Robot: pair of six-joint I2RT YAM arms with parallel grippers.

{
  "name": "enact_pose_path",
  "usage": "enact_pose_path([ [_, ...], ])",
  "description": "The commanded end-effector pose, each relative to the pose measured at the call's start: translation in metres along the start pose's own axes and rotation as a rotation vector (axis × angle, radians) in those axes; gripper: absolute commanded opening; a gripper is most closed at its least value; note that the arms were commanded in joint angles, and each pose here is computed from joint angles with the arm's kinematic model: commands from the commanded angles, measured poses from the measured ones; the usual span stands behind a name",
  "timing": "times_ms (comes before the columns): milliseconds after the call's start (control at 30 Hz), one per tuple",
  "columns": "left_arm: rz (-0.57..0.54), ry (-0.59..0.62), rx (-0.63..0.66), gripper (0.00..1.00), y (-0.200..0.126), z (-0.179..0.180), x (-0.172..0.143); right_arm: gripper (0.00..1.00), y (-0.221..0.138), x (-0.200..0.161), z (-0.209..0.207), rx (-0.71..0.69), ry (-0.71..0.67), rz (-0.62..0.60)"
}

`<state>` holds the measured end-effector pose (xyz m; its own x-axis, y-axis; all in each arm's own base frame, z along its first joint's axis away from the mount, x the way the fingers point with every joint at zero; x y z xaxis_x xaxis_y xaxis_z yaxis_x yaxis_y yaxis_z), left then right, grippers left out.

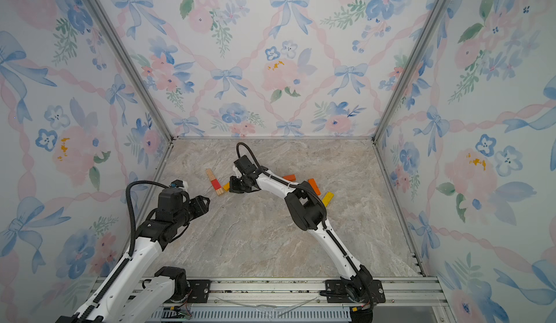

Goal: Assemble the letter v with building blocks
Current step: Assemble the building block at the center of the board.

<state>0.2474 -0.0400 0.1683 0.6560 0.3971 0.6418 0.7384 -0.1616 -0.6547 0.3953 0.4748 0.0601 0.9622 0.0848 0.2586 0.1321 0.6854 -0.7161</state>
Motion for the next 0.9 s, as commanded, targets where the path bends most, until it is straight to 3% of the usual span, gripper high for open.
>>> enact_pose_path([
  [0,0.017,-0.008,-0.002,0.57,0.002,0.002,-0.004,0.00,-0.013,-0.004,0.017,0.016,-0.023,0.016],
  [167,0.025,-0.016,0.006,0.57,0.004,0.003,-0.004,0.01,-0.041,0.004,0.033,0.038,-0.065,-0.018],
  [367,0.070,-0.044,0.025,0.55,0.014,0.004,-0.006,0.10,-0.065,0.025,0.038,0.067,-0.069,-0.084],
  [667,0.076,-0.057,0.051,0.54,0.020,0.004,0.002,0.36,-0.046,0.050,0.018,0.055,-0.090,-0.124],
  [867,0.085,-0.064,0.052,0.54,0.022,0.004,0.006,0.41,-0.032,0.062,0.007,0.020,-0.093,-0.141],
])
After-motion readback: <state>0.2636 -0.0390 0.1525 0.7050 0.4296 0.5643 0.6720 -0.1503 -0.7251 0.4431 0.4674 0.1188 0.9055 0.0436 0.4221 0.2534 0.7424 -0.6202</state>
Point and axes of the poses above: each gripper's point midway between its finger pads, its own y axis out along the fingers, its own z axis along the line the jaws close on, x = y × z, the point moved 4 cm from there along -y, back along the fingers, and after that the axes turned 4 degrees about y, right-handed, at the moved point
